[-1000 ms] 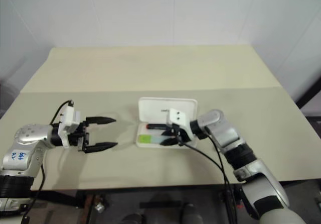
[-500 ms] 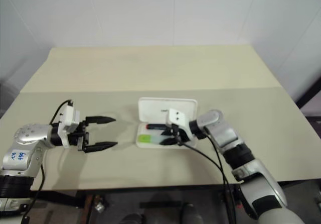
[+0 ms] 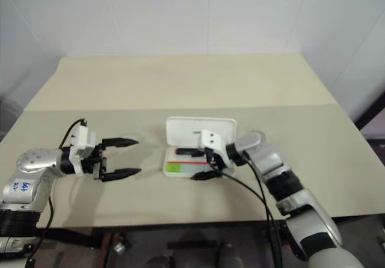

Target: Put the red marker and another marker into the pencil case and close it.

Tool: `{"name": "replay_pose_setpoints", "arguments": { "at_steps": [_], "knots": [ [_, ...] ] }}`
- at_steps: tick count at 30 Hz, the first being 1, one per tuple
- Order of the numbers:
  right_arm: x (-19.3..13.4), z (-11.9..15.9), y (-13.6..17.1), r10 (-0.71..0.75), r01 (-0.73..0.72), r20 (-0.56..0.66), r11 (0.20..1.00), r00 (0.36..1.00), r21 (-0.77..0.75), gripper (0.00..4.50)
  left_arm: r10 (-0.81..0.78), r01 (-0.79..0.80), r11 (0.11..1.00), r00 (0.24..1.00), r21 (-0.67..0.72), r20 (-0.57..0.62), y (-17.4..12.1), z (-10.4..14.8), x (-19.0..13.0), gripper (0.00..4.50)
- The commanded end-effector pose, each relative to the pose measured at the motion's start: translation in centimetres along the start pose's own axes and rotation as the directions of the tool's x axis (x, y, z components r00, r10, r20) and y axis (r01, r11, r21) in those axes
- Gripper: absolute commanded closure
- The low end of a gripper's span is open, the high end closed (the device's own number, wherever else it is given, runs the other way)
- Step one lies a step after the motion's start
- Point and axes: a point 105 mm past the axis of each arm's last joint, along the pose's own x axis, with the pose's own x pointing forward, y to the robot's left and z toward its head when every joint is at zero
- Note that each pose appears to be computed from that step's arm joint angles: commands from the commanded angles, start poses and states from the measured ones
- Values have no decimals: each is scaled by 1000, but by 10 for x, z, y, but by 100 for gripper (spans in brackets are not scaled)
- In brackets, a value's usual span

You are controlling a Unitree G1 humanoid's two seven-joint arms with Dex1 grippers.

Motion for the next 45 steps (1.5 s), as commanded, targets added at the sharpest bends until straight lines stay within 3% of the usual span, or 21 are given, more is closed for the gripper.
{"name": "replay_pose_setpoints", "arguments": {
  "at_steps": [1, 6, 11, 16, 20, 24, 32, 39, 45],
  "knots": [
    [-12, 31, -9, -48, 53, 84, 996, 995, -66, 2, -1, 0, 999, 1000, 36, 23, 2, 10, 0, 0],
    [-33, 55, 0, -72, 91, 213, 993, 974, -81, 2, -28, 26, 999, 999, 33, 37, 0, 10, 8, 0],
    [-60, 47, 29, -126, 139, 259, 990, 958, -31, 2, -80, 78, 997, 995, 28, 66, -5, 13, 22, 0],
    [-91, 37, 44, -323, 304, 284, 946, 903, 112, 2, -124, 122, 992, 988, 24, 92, -8, 15, 35, 0],
    [-123, 20, 46, -565, 518, 268, 824, 781, 227, 2, -150, 149, 989, 983, 15, 109, -8, 13, 44, 0],
    [-150, -5, 48, -770, 700, 188, 635, 610, 327, 2, -173, 174, 985, 977, 6, 124, -7, 11, 53, 0],
    [-165, -71, 69, -933, 858, -92, 278, 349, 431, 2, -224, 225, 974, 964, 13, 141, -5, 12, 64, 0],
    [-158, -107, 76, -942, 881, -220, 129, 252, 455, 2, -251, 249, 968, 958, 26, 138, -2, 16, 66, 0],
    [-143, -113, 76, -940, 857, -224, 116, 258, 503, 2, -255, 252, 967, 959, 38, 128, 1, 20, 63, 0]
  ]
}}
